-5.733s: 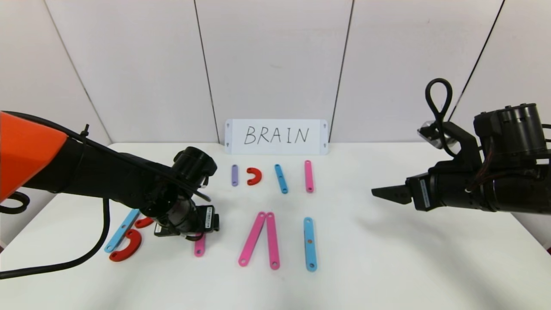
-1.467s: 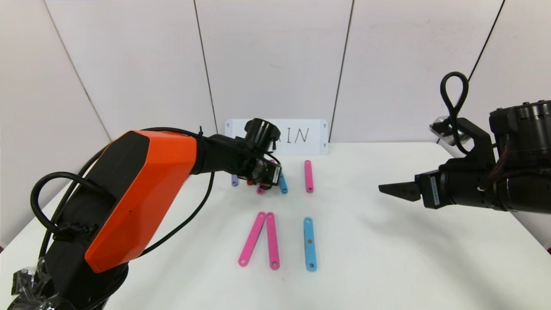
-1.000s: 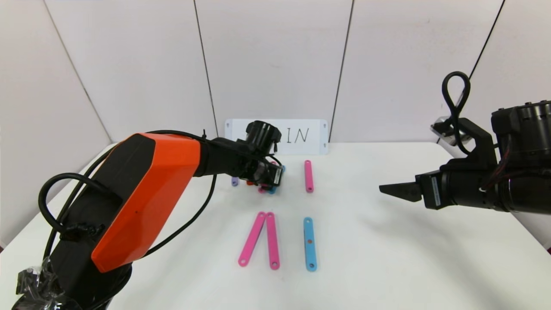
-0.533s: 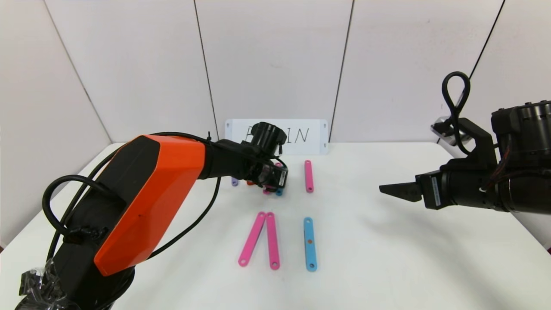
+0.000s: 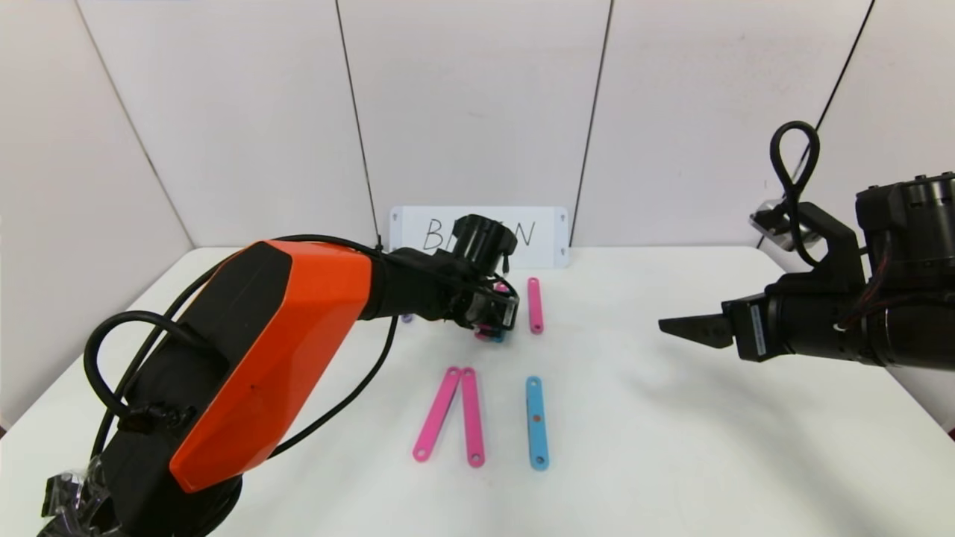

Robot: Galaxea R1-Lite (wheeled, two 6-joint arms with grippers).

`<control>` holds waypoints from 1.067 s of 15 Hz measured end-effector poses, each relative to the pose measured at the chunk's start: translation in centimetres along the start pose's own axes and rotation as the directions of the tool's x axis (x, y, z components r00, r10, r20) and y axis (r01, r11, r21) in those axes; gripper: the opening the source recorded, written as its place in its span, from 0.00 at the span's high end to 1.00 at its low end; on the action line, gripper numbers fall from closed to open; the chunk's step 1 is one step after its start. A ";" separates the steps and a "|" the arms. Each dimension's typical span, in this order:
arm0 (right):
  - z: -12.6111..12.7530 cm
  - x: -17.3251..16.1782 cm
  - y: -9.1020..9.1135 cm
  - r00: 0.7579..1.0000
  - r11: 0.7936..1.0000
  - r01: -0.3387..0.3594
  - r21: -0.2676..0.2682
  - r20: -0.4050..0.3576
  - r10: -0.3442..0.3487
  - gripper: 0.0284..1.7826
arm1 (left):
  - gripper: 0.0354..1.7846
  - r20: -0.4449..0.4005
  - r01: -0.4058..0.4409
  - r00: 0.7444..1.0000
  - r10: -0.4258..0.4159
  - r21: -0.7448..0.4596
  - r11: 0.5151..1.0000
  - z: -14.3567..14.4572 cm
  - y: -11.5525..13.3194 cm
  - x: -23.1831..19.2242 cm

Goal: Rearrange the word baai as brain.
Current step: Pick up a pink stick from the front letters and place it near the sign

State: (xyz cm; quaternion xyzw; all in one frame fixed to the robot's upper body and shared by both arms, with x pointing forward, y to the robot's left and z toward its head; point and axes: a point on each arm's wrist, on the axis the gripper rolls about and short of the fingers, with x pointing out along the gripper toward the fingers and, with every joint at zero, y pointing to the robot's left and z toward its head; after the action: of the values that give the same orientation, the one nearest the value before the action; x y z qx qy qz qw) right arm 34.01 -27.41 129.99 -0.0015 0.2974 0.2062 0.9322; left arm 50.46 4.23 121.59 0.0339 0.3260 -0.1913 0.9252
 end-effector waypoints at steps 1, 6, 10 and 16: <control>0.0 -0.1 0.0 1.000 1.000 0.000 0.000 0.001 0.000 0.02 | 0.85 0.001 0.000 1.000 0.000 -0.002 1.000 0.0 0.0 0.0; 0.0 0.0 0.0 1.000 1.000 0.000 0.000 0.000 0.000 0.02 | 0.85 -0.004 -0.016 1.000 0.016 -0.007 1.000 0.0 0.4 0.0; 0.0 0.0 0.0 1.000 1.000 0.000 0.000 0.000 0.000 0.02 | 0.85 -0.015 -0.036 0.999 0.036 -0.006 0.999 0.0 1.3 0.2; -0.1 0.0 -0.1 1.000 1.000 0.003 0.002 -0.003 -0.003 0.02 | 0.85 -0.021 -0.039 0.999 0.039 -0.015 0.999 0.0 1.5 0.0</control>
State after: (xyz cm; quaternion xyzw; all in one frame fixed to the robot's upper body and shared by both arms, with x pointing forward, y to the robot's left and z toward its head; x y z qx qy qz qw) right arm 34.02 -27.45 129.91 -0.0015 0.2988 0.2047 0.9321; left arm 51.05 5.62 121.53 0.0349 0.3364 -0.1705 0.9255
